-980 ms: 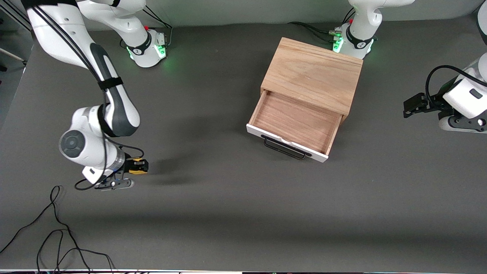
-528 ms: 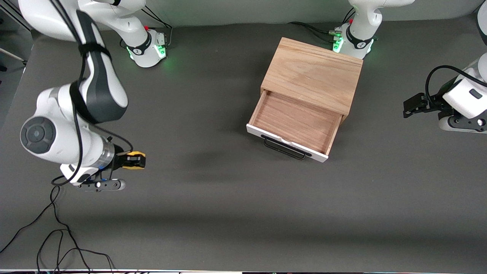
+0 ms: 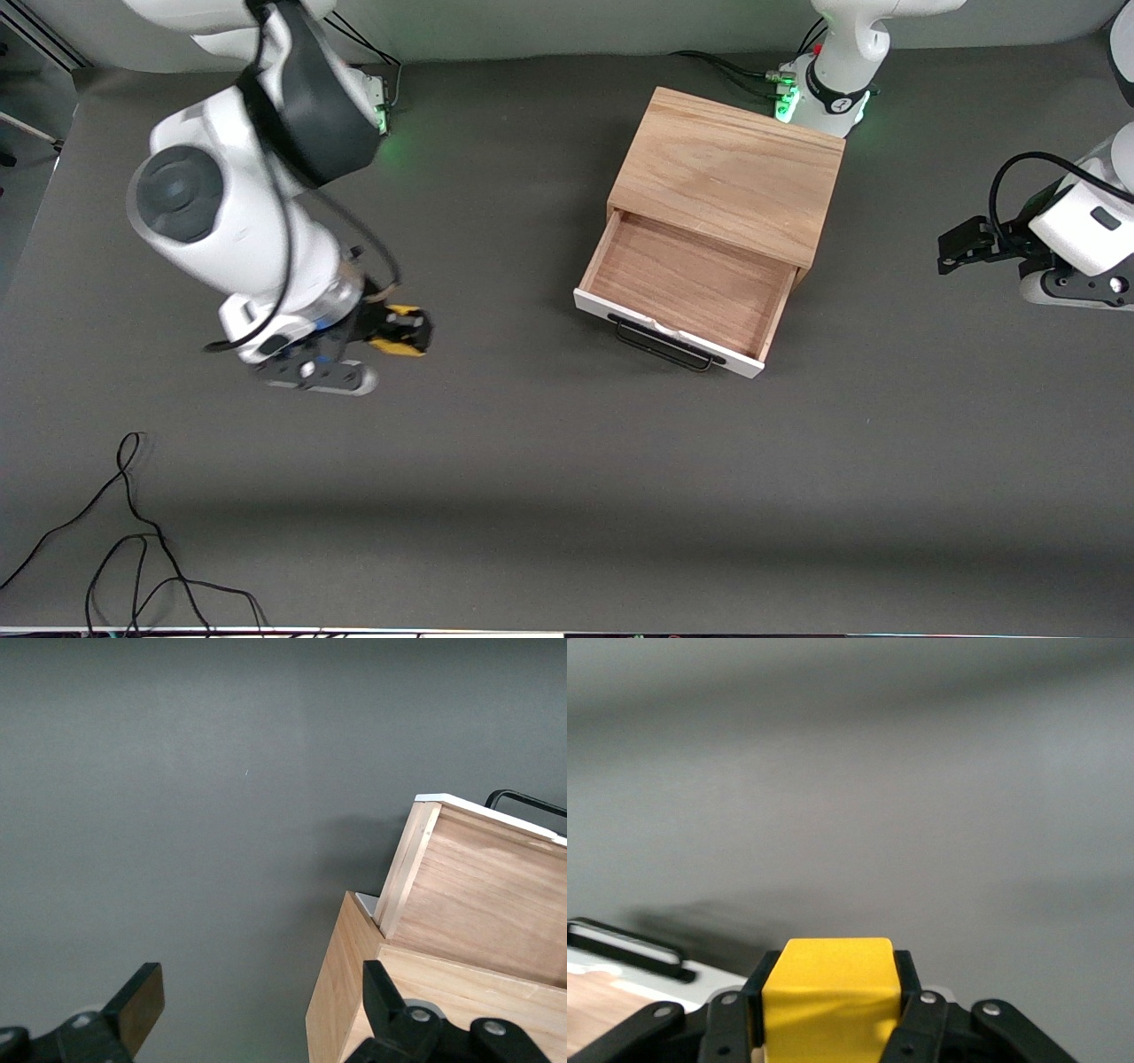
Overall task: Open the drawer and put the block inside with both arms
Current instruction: 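Lift the yellow cube and carry it over the open drawer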
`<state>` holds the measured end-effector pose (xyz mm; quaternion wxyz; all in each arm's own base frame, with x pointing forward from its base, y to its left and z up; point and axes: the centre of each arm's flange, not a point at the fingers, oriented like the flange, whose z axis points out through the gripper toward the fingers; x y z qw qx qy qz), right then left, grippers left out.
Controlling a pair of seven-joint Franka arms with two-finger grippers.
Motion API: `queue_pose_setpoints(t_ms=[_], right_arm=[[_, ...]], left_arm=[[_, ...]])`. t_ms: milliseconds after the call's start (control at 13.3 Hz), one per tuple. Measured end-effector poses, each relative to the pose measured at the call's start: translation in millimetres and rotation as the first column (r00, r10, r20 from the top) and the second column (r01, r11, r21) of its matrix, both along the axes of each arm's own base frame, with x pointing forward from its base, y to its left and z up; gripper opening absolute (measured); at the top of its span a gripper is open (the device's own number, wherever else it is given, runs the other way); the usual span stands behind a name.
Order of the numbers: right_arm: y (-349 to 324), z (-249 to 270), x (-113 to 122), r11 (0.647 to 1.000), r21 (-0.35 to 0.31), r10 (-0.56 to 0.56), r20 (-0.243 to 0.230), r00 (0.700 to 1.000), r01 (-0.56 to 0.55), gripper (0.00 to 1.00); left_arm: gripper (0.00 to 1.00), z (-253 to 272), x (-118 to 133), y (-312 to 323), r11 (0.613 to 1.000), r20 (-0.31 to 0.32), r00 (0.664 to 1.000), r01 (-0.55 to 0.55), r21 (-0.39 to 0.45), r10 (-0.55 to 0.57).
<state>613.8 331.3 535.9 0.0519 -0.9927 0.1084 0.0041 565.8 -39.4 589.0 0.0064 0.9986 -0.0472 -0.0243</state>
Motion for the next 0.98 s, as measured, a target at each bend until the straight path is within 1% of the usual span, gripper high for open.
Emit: queue_pose_setpoints(t_ms=[151, 452, 603, 754, 905, 980], right_arm=[[59.2, -7.2, -21.1, 0.999, 0.009, -0.045, 0.003, 0.999, 0.045, 0.55], [164.6, -42.4, -66.2, 0.994, 0.056, -0.098, 0.030, 0.995, 0.096, 0.55], [193.1, -61.9, -80.2, 0.992, 0.067, -0.105, 0.030, 0.994, 0.103, 0.55], [208.6, -80.6, -87.2, 0.993, 0.066, -0.102, 0.023, 0.995, 0.100, 0.55], [229.3, -103.6, -96.7, 0.990, 0.074, -0.123, 0.021, 0.992, 0.122, 0.55], [242.3, -117.9, -105.4, 0.989, 0.073, -0.128, 0.017, 0.992, 0.126, 0.55]], left_arm=[[1.00, 0.0, 0.0, -0.1, 1.000, 0.000, 1.000, 0.000, 0.000, 0.000], [1.00, 0.0, 0.1, -0.2, 1.000, 0.001, 1.000, 0.001, 0.000, -0.001], [1.00, 0.0, 0.1, -0.1, 1.000, 0.001, 1.000, 0.001, 0.000, -0.001], [1.00, 0.0, 0.1, -0.2, 1.000, 0.001, 1.000, 0.001, 0.000, -0.001], [1.00, 0.0, 0.1, -0.2, 1.000, 0.001, 1.000, 0.001, 0.000, -0.001], [1.00, 0.0, 0.1, -0.2, 1.000, 0.001, 1.000, 0.001, 0.000, -0.001]])
